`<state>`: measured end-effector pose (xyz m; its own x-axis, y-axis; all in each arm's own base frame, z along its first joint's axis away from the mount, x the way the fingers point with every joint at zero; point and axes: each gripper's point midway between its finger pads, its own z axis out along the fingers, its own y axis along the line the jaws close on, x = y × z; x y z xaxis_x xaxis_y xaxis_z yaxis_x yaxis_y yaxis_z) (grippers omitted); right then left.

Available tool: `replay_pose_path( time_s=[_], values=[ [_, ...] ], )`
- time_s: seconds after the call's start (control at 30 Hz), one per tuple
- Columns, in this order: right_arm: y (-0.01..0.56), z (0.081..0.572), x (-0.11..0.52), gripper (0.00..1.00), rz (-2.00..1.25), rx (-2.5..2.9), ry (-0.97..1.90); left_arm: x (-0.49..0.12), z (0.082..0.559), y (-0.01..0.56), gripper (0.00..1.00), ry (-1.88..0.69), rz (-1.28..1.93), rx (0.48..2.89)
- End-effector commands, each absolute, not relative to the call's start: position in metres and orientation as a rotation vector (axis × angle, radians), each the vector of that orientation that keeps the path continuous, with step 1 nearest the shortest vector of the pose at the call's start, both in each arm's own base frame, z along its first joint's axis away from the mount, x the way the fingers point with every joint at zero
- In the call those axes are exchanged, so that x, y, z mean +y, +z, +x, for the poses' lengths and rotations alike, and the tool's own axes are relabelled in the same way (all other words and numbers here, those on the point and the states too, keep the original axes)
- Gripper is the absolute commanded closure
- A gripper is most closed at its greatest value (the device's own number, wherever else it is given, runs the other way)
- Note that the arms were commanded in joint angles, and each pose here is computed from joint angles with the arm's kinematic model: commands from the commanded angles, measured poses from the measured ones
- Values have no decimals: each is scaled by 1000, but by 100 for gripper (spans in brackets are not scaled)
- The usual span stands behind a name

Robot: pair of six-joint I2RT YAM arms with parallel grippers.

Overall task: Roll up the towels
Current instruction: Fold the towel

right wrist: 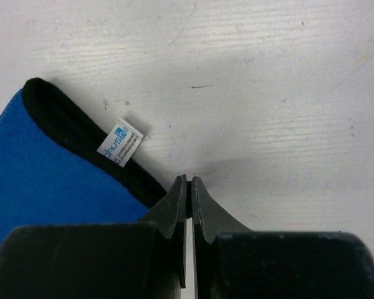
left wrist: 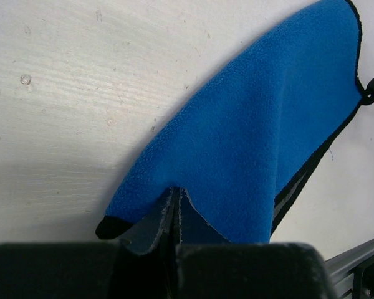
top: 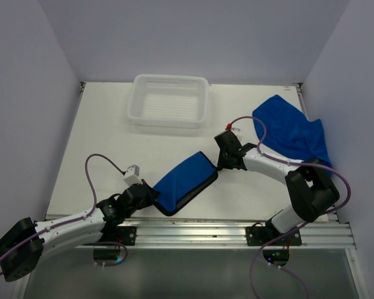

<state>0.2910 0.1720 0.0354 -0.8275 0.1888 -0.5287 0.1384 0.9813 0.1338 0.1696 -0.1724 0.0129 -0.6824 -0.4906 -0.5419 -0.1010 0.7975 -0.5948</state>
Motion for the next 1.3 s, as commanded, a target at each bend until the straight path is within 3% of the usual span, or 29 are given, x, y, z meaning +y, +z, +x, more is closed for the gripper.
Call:
replay_pose_path(
  time_s=[0.0, 0.87, 0.97, 1.0, 1.1, 1.27],
  values=[
    [46, 305, 163, 100, 241, 2528, 58, -164, 162, -1, 100, -637, -388, 2303],
    [35, 314, 152, 100, 244, 2561, 32, -165, 162, 1, 100, -638, -382, 2304],
    [40, 320, 157, 87, 229, 2555, 59, -166, 163, 4, 100, -634, -366, 2302],
    [43, 320, 160, 78, 214, 2558, 76, -169, 165, 9, 100, -641, -355, 2294],
    [57, 323, 165, 62, 188, 2541, 113, -170, 168, 14, 100, -634, -336, 2283],
    [94, 325, 163, 52, 162, 2476, 135, -177, 172, 23, 100, -667, -318, 2263]
  ],
)
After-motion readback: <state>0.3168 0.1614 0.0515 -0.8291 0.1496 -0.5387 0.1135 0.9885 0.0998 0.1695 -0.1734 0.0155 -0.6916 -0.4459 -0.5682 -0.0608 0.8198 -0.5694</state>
